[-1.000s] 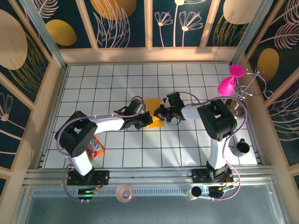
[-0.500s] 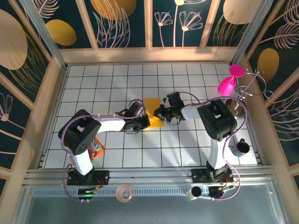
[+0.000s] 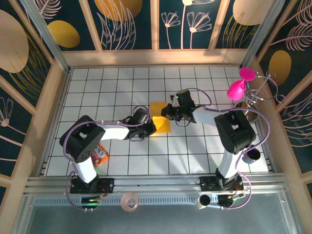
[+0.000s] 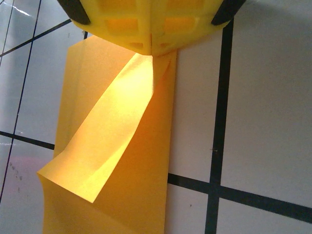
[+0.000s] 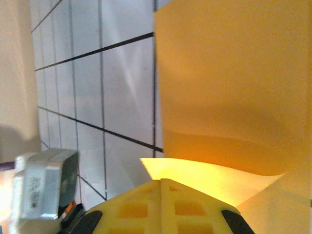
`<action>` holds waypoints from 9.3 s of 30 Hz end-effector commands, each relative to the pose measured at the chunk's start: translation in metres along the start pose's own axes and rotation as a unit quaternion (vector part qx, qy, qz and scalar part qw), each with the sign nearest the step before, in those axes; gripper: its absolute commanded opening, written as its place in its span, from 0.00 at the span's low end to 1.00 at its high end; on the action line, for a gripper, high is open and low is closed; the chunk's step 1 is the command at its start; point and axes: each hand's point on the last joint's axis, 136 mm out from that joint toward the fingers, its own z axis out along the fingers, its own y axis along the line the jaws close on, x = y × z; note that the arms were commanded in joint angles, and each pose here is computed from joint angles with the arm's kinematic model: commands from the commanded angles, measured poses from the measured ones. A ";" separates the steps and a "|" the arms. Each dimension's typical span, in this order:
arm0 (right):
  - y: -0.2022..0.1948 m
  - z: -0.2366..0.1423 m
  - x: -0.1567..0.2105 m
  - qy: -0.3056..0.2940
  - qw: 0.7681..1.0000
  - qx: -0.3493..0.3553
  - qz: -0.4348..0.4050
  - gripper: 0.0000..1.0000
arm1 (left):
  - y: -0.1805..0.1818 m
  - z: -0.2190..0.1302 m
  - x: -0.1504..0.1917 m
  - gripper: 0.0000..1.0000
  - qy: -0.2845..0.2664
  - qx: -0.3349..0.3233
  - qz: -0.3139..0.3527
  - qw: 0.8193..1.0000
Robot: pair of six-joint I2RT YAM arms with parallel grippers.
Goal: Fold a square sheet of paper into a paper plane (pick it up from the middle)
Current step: Fold the triangle a second time at the center of the table, then pick up the paper from the center of the table, then turn over the paper at the center of the table.
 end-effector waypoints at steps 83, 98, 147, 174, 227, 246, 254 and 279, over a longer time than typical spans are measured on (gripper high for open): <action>-0.080 0.033 0.002 0.046 0.995 0.092 0.017 0.00 | 0.085 -0.012 0.043 0.00 0.038 -0.120 -0.065 0.990; -0.048 -0.015 -0.062 -0.046 0.997 0.054 -0.011 0.00 | 0.003 -0.017 -0.002 0.00 -0.004 -0.032 0.005 0.999; -0.031 0.021 0.023 0.026 0.989 -0.010 0.142 0.25 | 0.024 0.013 -0.038 0.03 -0.030 -0.020 -0.034 0.999; -0.004 0.021 0.024 0.007 0.990 -0.075 0.120 0.01 | -0.013 -0.055 -0.076 0.25 -0.102 0.055 -0.032 0.993; 0.092 -0.074 -0.020 -0.038 0.967 -0.253 0.011 0.18 | -0.115 -0.137 -0.051 0.14 -0.073 0.352 0.026 0.933; -0.022 -0.119 -0.061 -0.188 0.981 0.033 0.045 0.50 | 0.005 -0.126 -0.100 0.03 -0.166 -0.127 0.146 0.967; -0.042 -0.135 -0.064 -0.227 0.967 0.094 0.061 0.50 | 0.017 -0.144 -0.119 0.04 -0.203 -0.362 0.223 0.882; -0.067 -0.137 -0.057 -0.214 0.965 0.104 0.106 0.50 | -0.043 -0.005 -0.047 0.46 -0.057 -0.147 0.214 0.964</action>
